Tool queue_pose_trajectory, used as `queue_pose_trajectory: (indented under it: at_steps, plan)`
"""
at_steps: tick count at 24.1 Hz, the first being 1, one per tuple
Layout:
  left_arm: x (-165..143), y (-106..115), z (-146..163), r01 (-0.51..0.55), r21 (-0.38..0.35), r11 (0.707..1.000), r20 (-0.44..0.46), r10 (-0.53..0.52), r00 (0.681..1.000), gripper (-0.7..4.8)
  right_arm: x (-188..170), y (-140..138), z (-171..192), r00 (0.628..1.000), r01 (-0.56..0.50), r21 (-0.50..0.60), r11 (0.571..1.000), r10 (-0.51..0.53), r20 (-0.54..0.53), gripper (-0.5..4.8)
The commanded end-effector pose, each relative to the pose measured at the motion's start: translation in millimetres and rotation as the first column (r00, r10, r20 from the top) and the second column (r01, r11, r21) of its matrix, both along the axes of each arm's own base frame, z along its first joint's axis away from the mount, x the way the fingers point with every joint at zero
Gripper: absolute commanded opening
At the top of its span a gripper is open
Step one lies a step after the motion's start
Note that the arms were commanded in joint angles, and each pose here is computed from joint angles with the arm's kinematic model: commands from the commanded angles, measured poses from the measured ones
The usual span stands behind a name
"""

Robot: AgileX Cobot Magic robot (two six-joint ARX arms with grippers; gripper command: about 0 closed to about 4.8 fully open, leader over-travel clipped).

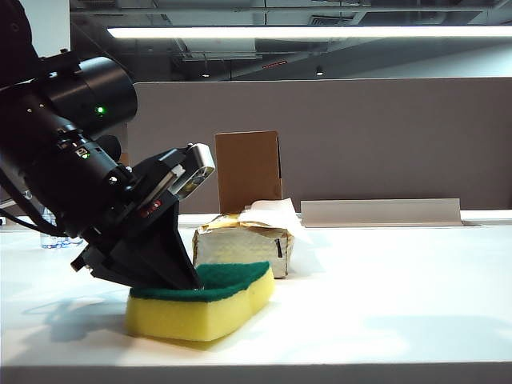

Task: Move the sponge from right to left to wipe the table, avoiding obstacles on the table, and finally reaching the bottle of mineral water.

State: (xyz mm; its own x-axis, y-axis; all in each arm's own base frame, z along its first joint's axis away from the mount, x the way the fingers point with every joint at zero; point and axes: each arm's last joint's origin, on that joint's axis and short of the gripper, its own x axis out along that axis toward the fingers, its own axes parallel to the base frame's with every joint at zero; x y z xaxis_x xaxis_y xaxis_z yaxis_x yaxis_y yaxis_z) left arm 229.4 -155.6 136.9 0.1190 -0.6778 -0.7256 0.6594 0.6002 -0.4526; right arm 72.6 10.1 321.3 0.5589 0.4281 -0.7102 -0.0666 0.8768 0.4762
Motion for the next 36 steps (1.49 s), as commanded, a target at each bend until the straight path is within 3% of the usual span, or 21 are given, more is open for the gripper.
queue_pose_trajectory:
  at_steps: [1,5,8,12,18,25,29,33,36]
  plan:
    - [-2.8,3.5,-4.7,-0.027,0.076,0.997,-0.009,0.027,1.000,-0.06,0.7,0.0,2.0,1.000,-0.001,0.002,1.000,0.001,0.021,2.38]
    - [-4.9,5.9,-6.7,-0.028,0.118,0.993,-0.021,0.031,0.999,-0.06,0.6,0.0,2.1,1.000,-0.001,0.002,1.000,0.001,0.021,2.38]
    - [-6.7,13.0,-9.9,-0.041,0.203,0.978,-0.030,0.048,0.998,-0.06,1.0,0.0,2.4,1.000,-0.001,0.002,1.000,0.001,0.026,2.38]
    - [9.2,46.3,-6.2,-0.153,0.150,0.977,-0.063,0.164,0.984,-0.06,1.0,0.0,4.9,0.999,-0.001,0.001,1.000,0.001,0.041,2.38]
    - [9.5,73.6,2.3,-0.159,0.201,0.967,-0.023,0.167,0.986,-0.06,1.8,0.0,10.8,0.996,0.001,0.000,1.000,0.000,0.084,2.06]
    - [9.7,108.3,1.0,-0.244,0.251,0.937,-0.077,0.271,0.960,-0.06,2.2,-0.1,11.1,0.996,0.003,0.002,1.000,-0.003,0.087,2.07]
    - [8.9,143.8,2.7,-0.342,0.260,0.903,-0.096,0.377,0.921,-0.06,2.1,0.1,11.2,0.996,0.002,0.007,1.000,-0.002,0.086,2.07]
    - [-0.5,194.8,13.3,-0.519,0.220,0.826,-0.091,0.547,0.832,-0.06,0.3,1.0,10.1,0.998,-0.018,0.030,0.999,0.017,0.065,2.07]
    - [-6.6,214.5,17.0,-0.593,0.216,0.776,-0.084,0.620,0.780,-0.06,-0.4,2.1,10.4,0.997,-0.049,0.066,0.997,0.044,0.063,2.07]
